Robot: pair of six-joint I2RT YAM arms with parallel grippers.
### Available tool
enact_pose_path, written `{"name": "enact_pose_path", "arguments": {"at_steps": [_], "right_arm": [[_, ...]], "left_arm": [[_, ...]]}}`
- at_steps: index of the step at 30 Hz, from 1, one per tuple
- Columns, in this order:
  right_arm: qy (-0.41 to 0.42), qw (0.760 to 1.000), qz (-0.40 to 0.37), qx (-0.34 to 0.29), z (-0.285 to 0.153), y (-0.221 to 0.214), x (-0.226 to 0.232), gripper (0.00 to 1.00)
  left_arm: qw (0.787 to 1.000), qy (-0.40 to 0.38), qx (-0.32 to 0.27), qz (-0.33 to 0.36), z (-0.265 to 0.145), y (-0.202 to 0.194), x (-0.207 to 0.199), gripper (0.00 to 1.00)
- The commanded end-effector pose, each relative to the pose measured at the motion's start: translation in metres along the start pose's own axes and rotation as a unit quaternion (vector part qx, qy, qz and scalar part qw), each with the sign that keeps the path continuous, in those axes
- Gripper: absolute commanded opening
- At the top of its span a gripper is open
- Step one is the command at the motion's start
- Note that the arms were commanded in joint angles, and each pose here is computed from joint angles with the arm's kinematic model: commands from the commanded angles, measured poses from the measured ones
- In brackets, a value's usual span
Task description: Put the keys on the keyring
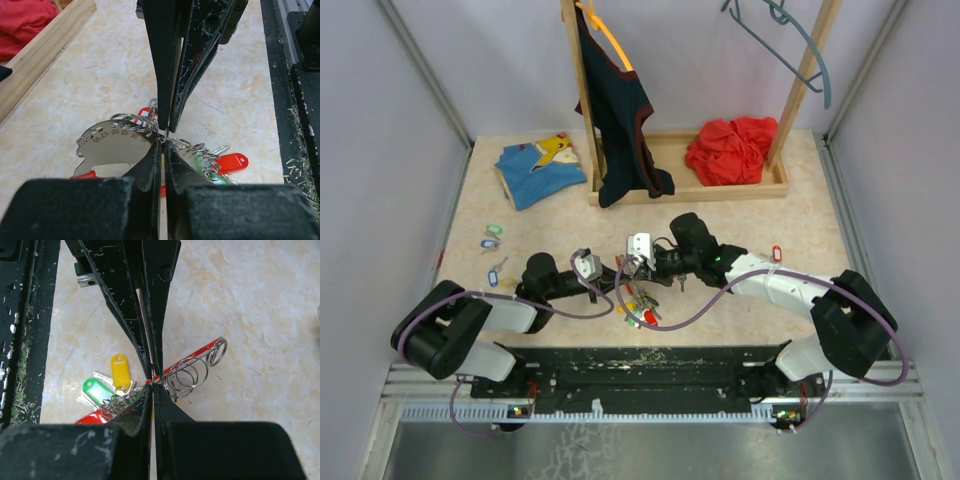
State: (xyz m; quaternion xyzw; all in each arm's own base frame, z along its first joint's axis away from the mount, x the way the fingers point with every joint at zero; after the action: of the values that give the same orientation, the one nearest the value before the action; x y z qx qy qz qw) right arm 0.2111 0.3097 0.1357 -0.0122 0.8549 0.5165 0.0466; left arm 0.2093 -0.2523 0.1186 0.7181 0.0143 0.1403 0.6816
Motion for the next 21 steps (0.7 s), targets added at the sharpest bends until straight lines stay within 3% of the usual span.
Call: {"name": "enact_pose_path", "arguments": {"at_steps": [1,5,14,21], "right_arm": [[0.012,0.998,-0.03,-0.045,0.002,0.034,-0.002,0.0],[0.025,0.999,-0.019,-0.037,0.004,0.03,0.0,0.0],[0.016,0.999,0.014,-0.046,-0.01,0.025,-0.008,0.18],[0.004,0.997,0.054,-0.049,-0.015,0.019,-0.019,0.2]], "left_arm": [[1.0,-0.008,-0.017,0.013,0.005,0.01,0.002,0.03],[1.0,-0.008,-0.015,0.016,0.005,0.009,0.001,0.0],[0.999,-0.004,-0.004,0.035,0.003,0.005,0.001,0.0],[0.998,-0.015,-0.007,0.061,0.004,0.007,-0.006,0.0]]}}
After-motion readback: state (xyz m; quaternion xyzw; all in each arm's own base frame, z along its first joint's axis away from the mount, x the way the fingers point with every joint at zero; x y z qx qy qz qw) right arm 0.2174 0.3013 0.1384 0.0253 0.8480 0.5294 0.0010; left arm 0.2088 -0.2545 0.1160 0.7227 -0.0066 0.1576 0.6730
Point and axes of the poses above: each gripper's point midway between its finger pads, its own z axis out along the fingers, its own x axis along the line the jaws close on, y = z × x, the point moved 2 cm from there along -z, back along the fingers, and after that the axes turned 4 degrees about z, right-handed, at the moved point
